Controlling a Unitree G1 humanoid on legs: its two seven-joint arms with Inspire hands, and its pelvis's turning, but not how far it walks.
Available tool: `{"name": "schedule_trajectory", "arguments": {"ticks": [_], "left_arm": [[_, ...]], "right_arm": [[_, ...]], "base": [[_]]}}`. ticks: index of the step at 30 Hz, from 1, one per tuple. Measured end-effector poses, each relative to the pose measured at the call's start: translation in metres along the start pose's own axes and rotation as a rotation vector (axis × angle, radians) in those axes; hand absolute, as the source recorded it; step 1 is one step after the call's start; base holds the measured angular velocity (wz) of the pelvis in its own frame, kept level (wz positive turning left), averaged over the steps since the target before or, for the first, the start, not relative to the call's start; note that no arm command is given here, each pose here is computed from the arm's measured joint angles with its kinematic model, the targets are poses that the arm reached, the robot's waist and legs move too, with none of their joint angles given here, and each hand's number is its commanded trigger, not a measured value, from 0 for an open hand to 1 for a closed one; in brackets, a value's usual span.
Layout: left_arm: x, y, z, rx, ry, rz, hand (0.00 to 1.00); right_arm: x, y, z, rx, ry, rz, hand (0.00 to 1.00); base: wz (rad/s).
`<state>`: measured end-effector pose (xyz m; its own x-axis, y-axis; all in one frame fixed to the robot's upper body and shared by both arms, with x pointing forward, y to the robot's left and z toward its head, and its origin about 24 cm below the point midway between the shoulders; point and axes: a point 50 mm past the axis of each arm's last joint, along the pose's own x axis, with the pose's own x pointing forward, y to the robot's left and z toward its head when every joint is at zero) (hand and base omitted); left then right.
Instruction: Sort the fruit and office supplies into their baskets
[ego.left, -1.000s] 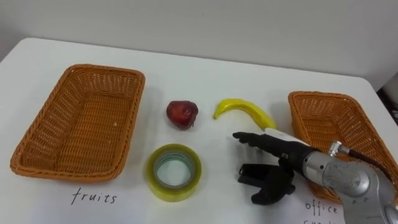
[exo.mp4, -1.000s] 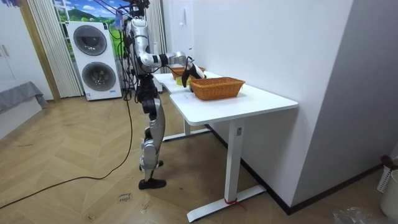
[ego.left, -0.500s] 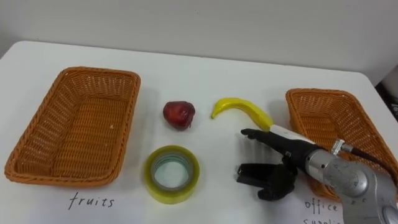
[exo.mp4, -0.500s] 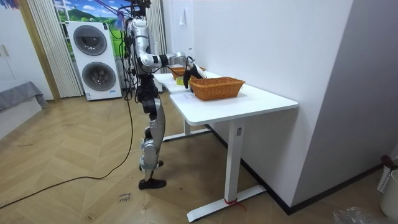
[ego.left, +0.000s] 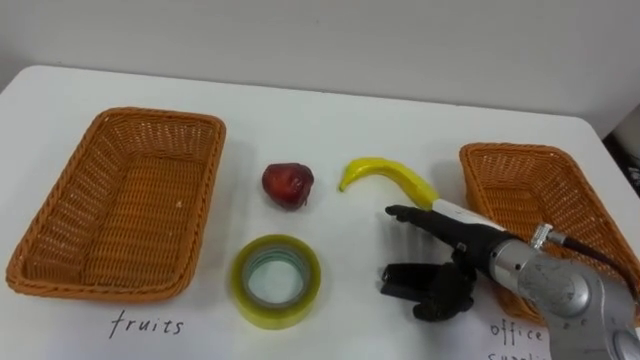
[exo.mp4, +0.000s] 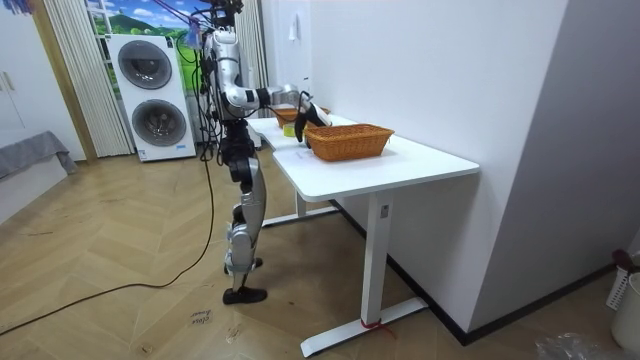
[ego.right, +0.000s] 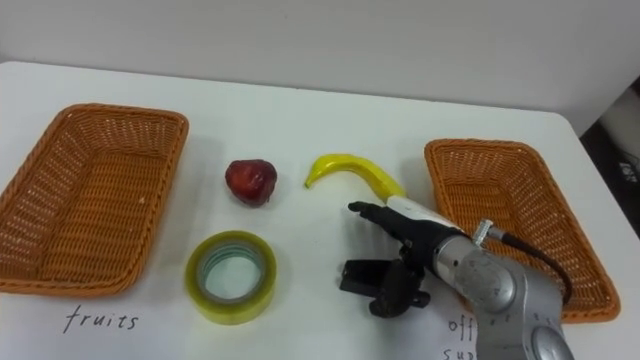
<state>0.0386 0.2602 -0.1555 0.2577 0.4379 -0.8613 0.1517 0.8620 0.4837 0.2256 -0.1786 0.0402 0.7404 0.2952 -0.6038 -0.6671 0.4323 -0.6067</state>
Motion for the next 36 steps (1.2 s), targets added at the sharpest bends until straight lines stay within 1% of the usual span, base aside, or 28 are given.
{"name": "schedule_trajectory", "arguments": {"ticks": [13, 25, 36], "left_arm": [[0.000, 0.000, -0.002, 0.004, 0.016, -0.001, 0.00], [-0.002, 0.005, 0.011, -0.012, -0.050, 0.024, 0.00], [-0.002, 0.006, 0.012, -0.014, -0.058, 0.032, 0.00]], "right_arm": [[0.002, 0.010, 0.000, 0.023, 0.020, -0.010, 0.00], [0.003, 0.014, -0.001, 0.021, 0.041, -0.019, 0.00], [0.003, 0.014, -0.001, 0.021, 0.045, -0.020, 0.00]], "base": [[0.00], [0.00], [0.00]]}}
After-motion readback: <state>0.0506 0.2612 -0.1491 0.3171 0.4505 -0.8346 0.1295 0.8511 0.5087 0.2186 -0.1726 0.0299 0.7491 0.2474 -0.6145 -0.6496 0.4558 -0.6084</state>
